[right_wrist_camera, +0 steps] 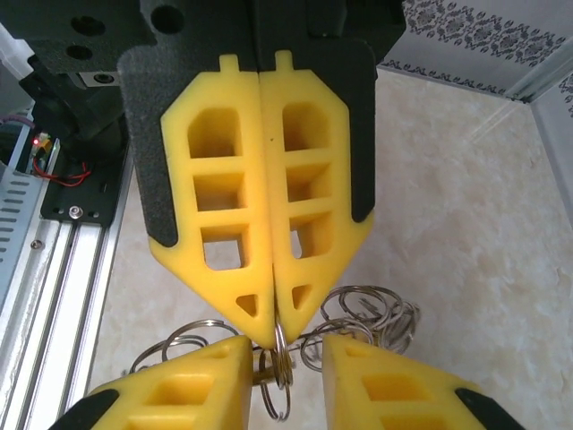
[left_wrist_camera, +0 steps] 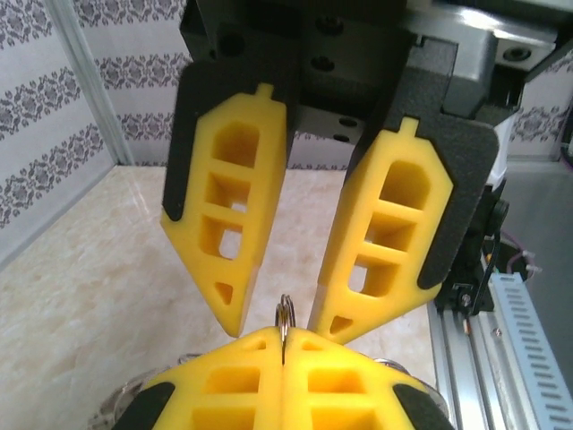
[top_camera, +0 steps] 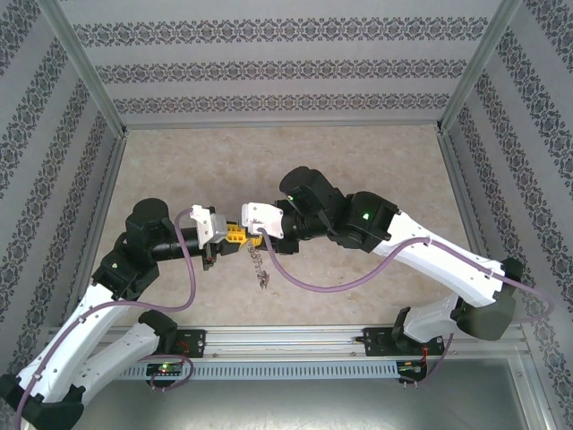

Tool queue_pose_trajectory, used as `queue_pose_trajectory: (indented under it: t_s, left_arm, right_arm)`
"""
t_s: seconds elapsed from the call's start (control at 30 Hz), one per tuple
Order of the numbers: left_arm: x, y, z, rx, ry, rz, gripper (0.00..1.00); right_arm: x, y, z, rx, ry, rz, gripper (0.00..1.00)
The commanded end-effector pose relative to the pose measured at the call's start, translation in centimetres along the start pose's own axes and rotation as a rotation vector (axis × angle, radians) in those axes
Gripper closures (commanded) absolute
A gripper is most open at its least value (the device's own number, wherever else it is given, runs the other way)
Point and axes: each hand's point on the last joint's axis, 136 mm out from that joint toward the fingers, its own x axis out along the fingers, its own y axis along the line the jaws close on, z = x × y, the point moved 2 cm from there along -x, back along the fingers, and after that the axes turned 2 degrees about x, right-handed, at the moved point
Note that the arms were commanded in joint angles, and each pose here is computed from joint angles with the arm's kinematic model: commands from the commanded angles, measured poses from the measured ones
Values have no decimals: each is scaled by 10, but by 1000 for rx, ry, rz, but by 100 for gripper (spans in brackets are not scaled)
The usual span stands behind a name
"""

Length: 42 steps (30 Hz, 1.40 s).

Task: Put the keys on the keyring

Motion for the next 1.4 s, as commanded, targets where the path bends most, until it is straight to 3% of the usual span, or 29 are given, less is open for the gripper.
queue_pose_trajectory:
  t_s: [0.0, 0.1, 0.63, 0.9, 1.27, 1.37]
  left_arm:
    - [-5, -6, 35, 45, -156, -34, 100]
    - [-6, -7, 43, 47, -196, -49, 100]
    - [-10, -10, 52, 49, -238, -55, 100]
    - [-11, -10, 55, 55, -250, -51, 100]
    - [-11, -6, 56, 66, -259, -27, 100]
    - [-11, -6, 54, 67, -252, -22, 100]
  right_arm:
    - [-7, 2, 7, 31, -58, 0, 76]
    - [-12, 1, 7, 45, -82, -9, 81]
    - [-23, 0, 1, 88, -129, -27, 83]
    - [-19, 2, -1, 100, -125, -2, 100]
    - [-4, 10, -6, 136, -83, 96, 100]
    - [-7, 11, -5, 134, -93, 89, 86]
